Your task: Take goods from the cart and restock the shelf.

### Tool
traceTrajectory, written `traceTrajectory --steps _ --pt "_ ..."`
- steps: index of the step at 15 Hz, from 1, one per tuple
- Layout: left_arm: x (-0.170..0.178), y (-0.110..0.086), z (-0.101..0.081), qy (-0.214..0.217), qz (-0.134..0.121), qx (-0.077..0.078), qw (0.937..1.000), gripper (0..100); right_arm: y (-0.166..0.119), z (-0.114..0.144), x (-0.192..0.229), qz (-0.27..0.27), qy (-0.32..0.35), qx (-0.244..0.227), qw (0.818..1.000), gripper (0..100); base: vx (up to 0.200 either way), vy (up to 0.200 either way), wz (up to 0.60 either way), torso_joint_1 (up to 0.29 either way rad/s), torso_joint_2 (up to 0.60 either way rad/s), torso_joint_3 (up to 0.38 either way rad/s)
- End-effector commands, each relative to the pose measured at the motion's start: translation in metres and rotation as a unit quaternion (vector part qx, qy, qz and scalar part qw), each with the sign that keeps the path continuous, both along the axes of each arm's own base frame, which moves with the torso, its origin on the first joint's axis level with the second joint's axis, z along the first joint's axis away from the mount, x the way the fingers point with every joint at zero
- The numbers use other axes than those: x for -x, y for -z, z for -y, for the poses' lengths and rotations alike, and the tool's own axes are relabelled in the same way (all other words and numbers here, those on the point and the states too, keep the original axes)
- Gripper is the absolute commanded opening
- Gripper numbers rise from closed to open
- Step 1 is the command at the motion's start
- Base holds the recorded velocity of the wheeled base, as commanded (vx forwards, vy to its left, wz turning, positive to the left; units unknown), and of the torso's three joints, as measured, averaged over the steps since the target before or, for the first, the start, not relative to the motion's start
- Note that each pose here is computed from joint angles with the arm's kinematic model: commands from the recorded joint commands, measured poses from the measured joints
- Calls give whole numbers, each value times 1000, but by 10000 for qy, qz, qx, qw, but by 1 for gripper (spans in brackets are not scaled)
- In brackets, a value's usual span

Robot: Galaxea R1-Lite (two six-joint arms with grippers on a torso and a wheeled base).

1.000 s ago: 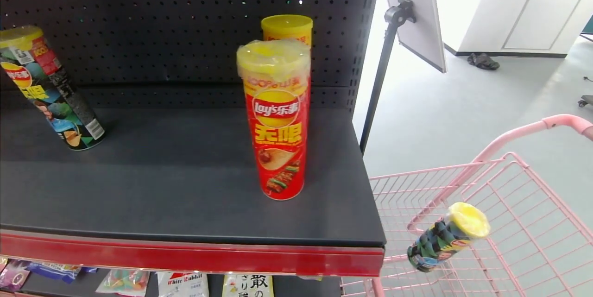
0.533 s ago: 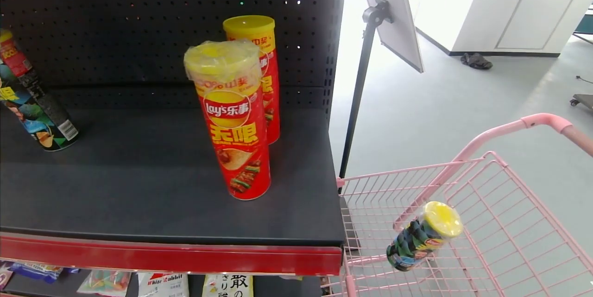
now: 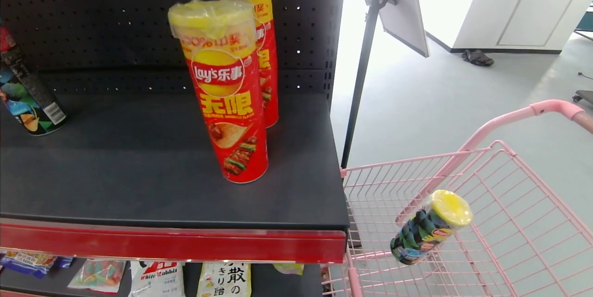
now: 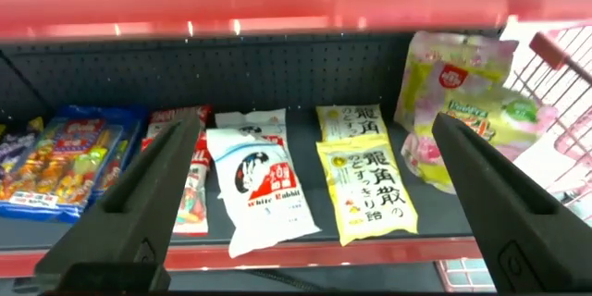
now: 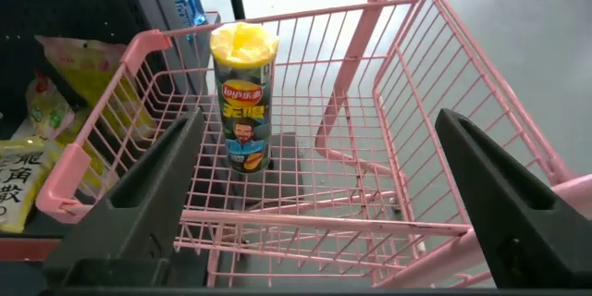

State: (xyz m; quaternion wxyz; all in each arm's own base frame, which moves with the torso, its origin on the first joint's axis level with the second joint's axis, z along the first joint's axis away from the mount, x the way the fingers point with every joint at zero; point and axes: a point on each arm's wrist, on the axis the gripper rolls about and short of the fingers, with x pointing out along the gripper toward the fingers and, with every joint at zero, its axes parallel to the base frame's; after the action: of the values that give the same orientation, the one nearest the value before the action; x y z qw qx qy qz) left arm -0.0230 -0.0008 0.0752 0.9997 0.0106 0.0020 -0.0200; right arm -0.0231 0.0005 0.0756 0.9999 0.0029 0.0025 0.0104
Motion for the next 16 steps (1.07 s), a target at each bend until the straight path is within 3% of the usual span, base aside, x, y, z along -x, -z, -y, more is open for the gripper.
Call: traceTrajectory --steps 1,6,16 --pt "0 0 0 -1 -1 -1 10000 100 0 0 0 1 -3 -2 10000 100 0 0 0 -198 549 330" --pt "0 0 0 -1 -1 -1 10000 100 0 0 0 9 5 -2 10000 100 0 0 0 -138 398 258" --pt "0 0 0 -1 -1 -1 10000 100 0 0 0 18 35 60 10000 100 0 0 0 -5 15 10"
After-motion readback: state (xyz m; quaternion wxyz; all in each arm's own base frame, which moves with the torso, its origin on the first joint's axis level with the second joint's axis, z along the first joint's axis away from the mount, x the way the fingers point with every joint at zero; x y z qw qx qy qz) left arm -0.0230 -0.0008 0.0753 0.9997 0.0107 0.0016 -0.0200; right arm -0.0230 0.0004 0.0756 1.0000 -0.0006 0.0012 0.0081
